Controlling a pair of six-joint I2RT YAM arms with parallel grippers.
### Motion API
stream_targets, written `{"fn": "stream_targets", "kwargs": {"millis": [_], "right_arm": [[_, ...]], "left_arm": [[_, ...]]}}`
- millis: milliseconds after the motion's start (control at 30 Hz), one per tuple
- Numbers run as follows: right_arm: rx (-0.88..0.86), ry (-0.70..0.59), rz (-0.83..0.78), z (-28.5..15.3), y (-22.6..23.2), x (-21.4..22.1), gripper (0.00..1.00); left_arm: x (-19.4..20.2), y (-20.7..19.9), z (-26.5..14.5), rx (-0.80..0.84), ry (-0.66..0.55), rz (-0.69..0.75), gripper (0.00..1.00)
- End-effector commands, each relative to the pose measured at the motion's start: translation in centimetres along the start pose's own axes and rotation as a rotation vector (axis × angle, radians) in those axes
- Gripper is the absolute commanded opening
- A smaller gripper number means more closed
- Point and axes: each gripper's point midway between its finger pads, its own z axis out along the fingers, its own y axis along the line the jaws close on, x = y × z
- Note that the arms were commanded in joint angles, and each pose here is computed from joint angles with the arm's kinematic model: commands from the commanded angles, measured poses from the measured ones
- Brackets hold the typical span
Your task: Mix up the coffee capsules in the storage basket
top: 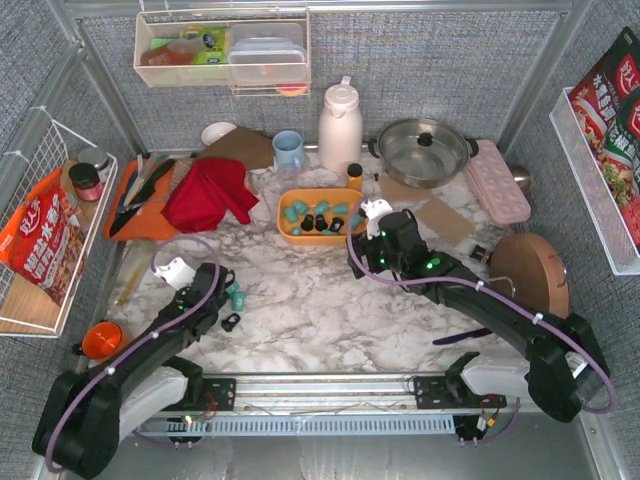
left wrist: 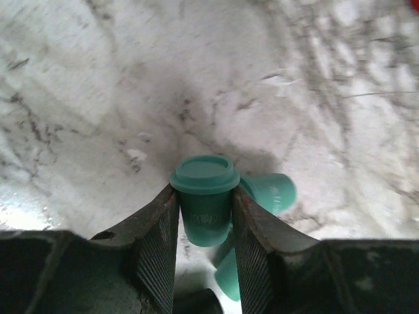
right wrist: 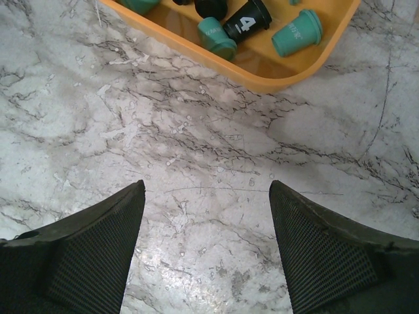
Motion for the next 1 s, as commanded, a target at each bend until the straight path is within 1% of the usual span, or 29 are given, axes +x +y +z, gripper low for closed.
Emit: {"fn": "stream_targets", "kwargs": {"millis": [0,200,300,400,500,567,633,733,800,967], "right_arm": [[-0.021,-0.016,-0.013,-0.5,0.5,-0.9,0.81],[-0.047,-0.013,-0.018,-1.5,1.2,-1.9,0.81],[-0.066,-0.010,-0.025,-1.9,1.8,-2.3,0.81],[-0.083,-0.014,-0.028,-2.0,2.3,-2.9,0.81],[-0.092,-0.012,-0.026,-2.2,2.7,-3.7,0.80],[-0.102,-0.006,-0.027,-2.3,3.1,-4.1,0.79],[-0.115,-0.022,-0.026,-2.8,3.8,-5.6,0.78],[-0.132,-0.030,-0.025,-3.2,4.6,-6.5,0.77],[-0.144,-0.038,-0.014,-3.5,5.2,-7.0,0.76],[-0.174,-0.068,0.055,-4.4,6.4,-8.3,0.74]], "left_arm": [[-1.7,-3.1,-1.4,0.191,-0.050,0.072,0.43],[-5.6,-7.1,-5.6,0.491,-0.216,0.126,0.43],[-6.8,-10.1,-8.7,0.717,-0.311,0.185,0.42],[-7.7,-12.8,-11.6,0.941,-0.419,0.180,0.42],[-8.7,-14.7,-13.9,1.096,-0.543,0.195,0.42],[-8.7,-16.6,-14.4,1.144,-0.571,0.297,0.43],[-8.1,-18.8,-14.6,1.201,-0.567,0.409,0.43],[-7.3,-21.4,-17.0,1.378,-0.666,0.514,0.44],[-6.0,-22.3,-18.0,1.474,-0.730,0.601,0.44],[-1.5,-24.4,-18.5,1.638,-0.819,0.818,0.44]]}}
